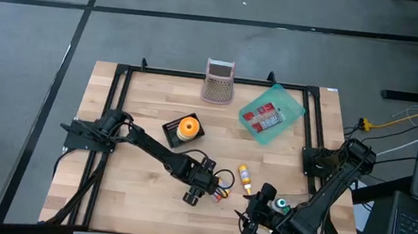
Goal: Pick & Place Food Item
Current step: Put the orange food coloring bottle into the transparent bin, then put the left yellow food coloring bottle into the transparent bin
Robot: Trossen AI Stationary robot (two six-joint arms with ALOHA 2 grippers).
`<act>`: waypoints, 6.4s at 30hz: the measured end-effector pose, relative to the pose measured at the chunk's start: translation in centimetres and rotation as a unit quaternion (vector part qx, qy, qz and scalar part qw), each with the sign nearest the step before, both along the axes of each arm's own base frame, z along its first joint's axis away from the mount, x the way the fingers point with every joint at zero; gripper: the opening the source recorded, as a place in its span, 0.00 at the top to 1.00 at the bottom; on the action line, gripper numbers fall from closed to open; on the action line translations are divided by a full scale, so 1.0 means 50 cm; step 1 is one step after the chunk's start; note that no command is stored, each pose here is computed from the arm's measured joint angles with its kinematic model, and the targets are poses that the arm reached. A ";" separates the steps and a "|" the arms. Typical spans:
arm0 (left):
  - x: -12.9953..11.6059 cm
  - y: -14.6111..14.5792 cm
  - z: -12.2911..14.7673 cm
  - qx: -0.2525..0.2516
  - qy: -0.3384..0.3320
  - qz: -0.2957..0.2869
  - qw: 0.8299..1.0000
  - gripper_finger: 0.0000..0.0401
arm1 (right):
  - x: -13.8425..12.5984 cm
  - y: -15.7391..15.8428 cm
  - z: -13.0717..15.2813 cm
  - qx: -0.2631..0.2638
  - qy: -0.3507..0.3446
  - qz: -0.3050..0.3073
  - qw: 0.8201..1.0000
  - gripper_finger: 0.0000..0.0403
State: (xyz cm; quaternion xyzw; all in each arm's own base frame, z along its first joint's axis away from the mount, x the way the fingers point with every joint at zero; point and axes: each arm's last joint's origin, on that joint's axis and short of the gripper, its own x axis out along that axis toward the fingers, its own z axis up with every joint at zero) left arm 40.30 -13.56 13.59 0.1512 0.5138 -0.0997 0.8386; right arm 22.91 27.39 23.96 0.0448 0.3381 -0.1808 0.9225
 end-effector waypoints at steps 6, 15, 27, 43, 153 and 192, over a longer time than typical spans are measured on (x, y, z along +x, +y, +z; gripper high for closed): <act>-0.002 0.000 -0.001 -0.014 0.007 0.015 1.000 0.65 | 0.000 0.000 0.000 0.000 0.000 0.000 1.000 0.36; 0.007 -0.032 0.060 0.021 0.020 0.029 0.999 0.73 | 0.001 -0.001 0.001 -0.009 -0.011 -0.003 1.000 0.36; 0.020 -0.068 0.258 0.096 -0.037 0.041 0.994 0.73 | 0.010 0.012 0.007 0.000 -0.028 0.022 0.999 0.36; 0.017 -0.071 0.311 0.078 -0.054 0.064 0.993 0.73 | -0.001 0.084 0.102 -0.078 -0.141 0.110 0.981 0.36; 0.105 -0.045 0.247 -0.004 -0.002 0.234 0.972 0.73 | -0.167 0.194 0.208 -0.137 -0.255 0.169 0.942 0.36; -0.030 -0.238 0.419 -0.052 -0.172 0.086 0.980 0.73 | -0.026 0.131 0.154 -0.111 -0.174 0.139 0.969 0.36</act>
